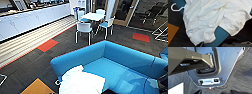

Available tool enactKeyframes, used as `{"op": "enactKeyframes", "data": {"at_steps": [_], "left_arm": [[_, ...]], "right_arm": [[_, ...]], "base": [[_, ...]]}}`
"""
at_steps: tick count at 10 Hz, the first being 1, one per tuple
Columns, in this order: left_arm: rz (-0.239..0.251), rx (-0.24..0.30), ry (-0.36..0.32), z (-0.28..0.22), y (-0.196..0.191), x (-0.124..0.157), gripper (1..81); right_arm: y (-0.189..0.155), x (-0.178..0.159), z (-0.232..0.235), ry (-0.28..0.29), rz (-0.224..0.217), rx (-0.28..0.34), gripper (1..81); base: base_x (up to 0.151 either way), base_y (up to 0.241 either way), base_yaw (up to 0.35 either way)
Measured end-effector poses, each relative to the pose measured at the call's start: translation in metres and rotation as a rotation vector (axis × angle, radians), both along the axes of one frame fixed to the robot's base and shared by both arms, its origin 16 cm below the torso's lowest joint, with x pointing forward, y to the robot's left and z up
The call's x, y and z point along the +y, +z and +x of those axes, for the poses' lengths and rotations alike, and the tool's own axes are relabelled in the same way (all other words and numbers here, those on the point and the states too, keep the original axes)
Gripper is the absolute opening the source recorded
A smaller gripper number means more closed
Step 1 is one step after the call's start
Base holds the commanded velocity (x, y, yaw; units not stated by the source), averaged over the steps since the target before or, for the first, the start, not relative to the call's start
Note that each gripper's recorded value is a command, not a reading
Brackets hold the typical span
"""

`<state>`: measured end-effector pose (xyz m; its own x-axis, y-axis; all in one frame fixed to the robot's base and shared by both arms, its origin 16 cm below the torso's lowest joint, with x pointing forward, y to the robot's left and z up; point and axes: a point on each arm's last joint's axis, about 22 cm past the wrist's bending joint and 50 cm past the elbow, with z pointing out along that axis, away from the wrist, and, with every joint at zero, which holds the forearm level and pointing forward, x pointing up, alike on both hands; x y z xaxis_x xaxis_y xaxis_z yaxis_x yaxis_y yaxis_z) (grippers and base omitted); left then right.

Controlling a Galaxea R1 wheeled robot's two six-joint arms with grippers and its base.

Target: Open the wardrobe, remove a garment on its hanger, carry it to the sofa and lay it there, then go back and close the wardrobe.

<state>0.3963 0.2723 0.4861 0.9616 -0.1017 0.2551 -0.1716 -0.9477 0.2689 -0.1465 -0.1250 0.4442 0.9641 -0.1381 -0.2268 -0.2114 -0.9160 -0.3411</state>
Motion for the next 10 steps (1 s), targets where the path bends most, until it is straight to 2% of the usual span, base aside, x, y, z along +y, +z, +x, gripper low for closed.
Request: {"op": "enactKeyframes", "data": {"at_steps": [2, 5, 7, 8, 10], "left_arm": [[-0.018, 0.081, -0.046, -0.078, -0.015, -0.003, 81.1], [0.003, 0.215, -0.099, -0.203, -0.033, 0.011, 81.1], [-0.001, 0.308, -0.123, -0.288, -0.038, 0.009, 81.1], [0.004, 0.340, -0.130, -0.317, -0.043, 0.004, 81.1], [0.017, 0.359, -0.141, -0.342, -0.054, -0.007, 81.1]], "right_arm": [[0.000, 0.000, 0.001, 0.000, 0.000, -0.002, 81.1], [-0.002, 0.000, 0.005, 0.000, 0.000, -0.008, 81.1], [-0.003, 0.000, 0.009, 0.001, 0.000, -0.012, 81.1], [-0.004, 0.000, 0.013, 0.001, 0.000, -0.018, 81.1], [-0.005, 0.000, 0.014, 0.000, 0.000, -0.021, 81.1]], "base": [[0.000, 0.000, 0.000], [0.000, 0.000, 0.000], [0.000, 0.000, 0.000], [0.000, 0.000, 0.000], [0.000, 0.000, 0.000]]}}
